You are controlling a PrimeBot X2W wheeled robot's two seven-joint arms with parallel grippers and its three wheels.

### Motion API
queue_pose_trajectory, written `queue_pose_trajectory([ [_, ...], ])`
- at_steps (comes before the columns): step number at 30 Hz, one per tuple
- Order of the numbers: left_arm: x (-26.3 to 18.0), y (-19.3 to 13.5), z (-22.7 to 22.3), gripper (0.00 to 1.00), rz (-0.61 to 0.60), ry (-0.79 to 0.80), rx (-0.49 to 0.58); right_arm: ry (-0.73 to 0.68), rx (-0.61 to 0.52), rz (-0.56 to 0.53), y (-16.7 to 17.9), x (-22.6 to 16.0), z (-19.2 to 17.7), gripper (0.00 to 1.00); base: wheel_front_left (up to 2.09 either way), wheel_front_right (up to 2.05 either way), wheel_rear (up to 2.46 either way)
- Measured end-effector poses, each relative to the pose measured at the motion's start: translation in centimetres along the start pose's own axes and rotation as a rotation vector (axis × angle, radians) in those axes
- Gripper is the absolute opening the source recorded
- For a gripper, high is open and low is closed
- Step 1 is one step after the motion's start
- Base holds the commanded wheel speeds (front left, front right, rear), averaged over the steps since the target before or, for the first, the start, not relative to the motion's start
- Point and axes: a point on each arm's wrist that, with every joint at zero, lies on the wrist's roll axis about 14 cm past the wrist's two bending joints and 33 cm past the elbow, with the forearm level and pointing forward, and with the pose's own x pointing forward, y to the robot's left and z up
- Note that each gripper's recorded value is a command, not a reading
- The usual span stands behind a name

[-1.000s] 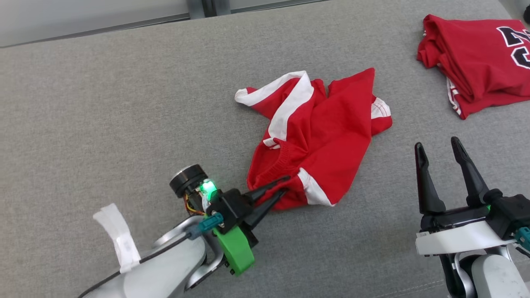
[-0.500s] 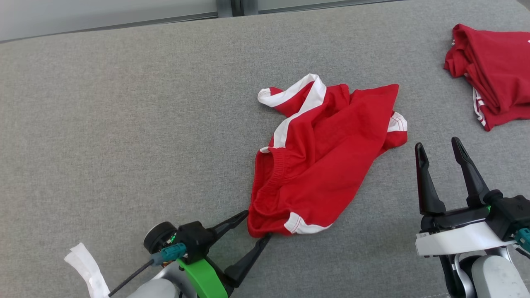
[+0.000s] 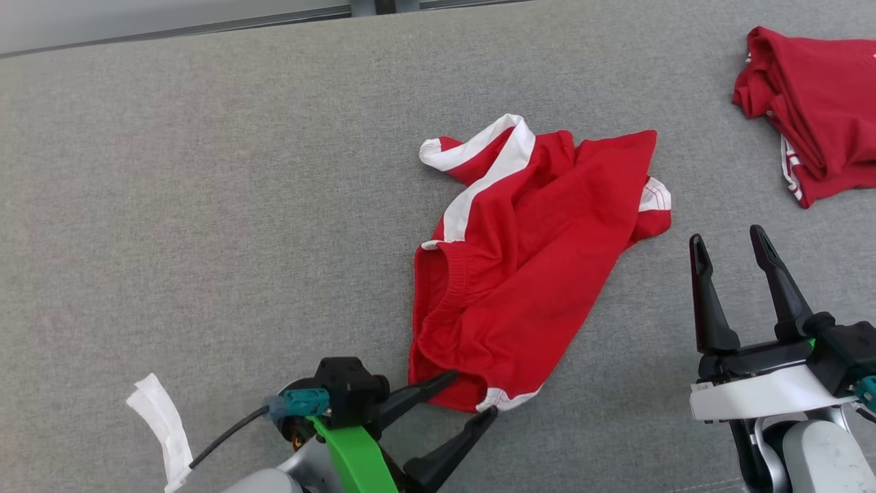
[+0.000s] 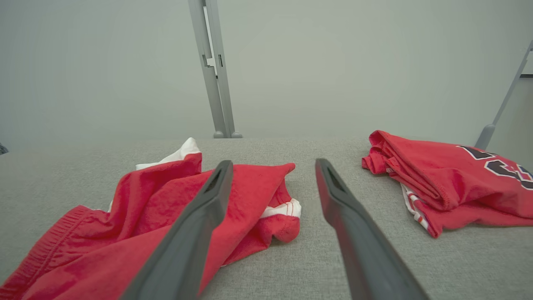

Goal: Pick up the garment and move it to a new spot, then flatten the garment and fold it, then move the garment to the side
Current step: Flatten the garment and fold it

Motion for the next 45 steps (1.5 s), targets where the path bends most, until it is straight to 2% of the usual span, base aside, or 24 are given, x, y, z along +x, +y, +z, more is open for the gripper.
queue_pose_trajectory([
  [5, 0.1, -1.1, -1.2, 1.0, -0.026, 0.097, -0.003, 0.003, -0.008, -0.022, -0.8, 0.0, -0.1, 1.0, 0.0, 0.0, 0.0],
  [15, 0.9, -0.7, -1.8, 0.99, -0.038, 0.155, 0.003, 0.018, -0.006, -0.034, -1.0, 0.2, -0.7, 1.0, 0.0, 0.0, 0.0],
  [16, 1.0, -0.7, -1.8, 0.86, -0.042, 0.155, 0.005, 0.017, -0.007, -0.035, -1.1, 0.3, -0.7, 1.0, 0.0, 0.0, 0.0],
  [19, 1.2, -0.2, -2.1, 0.79, -0.035, 0.171, 0.009, 0.01, -0.011, -0.045, -1.4, 0.3, -0.4, 1.0, 0.0, 0.0, 0.0],
  [21, 1.3, 0.0, -2.4, 0.48, -0.033, 0.18, 0.014, 0.003, -0.014, -0.053, -1.7, 0.3, -0.2, 1.0, 0.0, 0.0, 0.0],
  [22, 1.4, 0.1, -2.5, 0.4, -0.033, 0.185, 0.016, 0.001, -0.016, -0.057, -1.8, 0.3, -0.1, 1.0, 0.0, 0.0, 0.0],
  [23, 1.4, 0.1, -2.6, 0.27, -0.033, 0.19, 0.017, 0.0, -0.018, -0.06, -2.0, 0.2, 0.0, 1.0, 0.0, 0.0, 0.0],
  [24, 1.4, 0.2, -2.7, 0.04, -0.032, 0.194, 0.02, -0.001, -0.019, -0.063, -2.1, 0.2, 0.0, 1.0, 0.0, 0.0, 0.0],
  [25, 1.4, 0.3, -2.8, 0.0, -0.032, 0.198, 0.026, -0.002, -0.021, -0.066, -2.2, 0.2, 0.1, 1.0, 0.0, 0.0, 0.0],
  [31, 0.7, 2.2, -2.4, 0.0, 0.035, 0.185, 0.068, -0.007, -0.023, -0.07, -2.3, 0.1, 0.3, 1.0, 0.0, 0.0, 0.0],
  [37, -2.1, 5.9, 0.1, 0.0, 0.204, 0.058, 0.089, 0.047, 0.023, -0.04, -1.4, -0.3, -1.5, 1.0, 0.0, 0.0, 0.0],
  [45, -5.8, 9.6, 5.8, 0.0, 0.376, -0.219, 0.125, 0.099, 0.23, -0.005, 0.3, 0.1, -3.6, 1.0, 0.0, 0.0, 0.0],
])
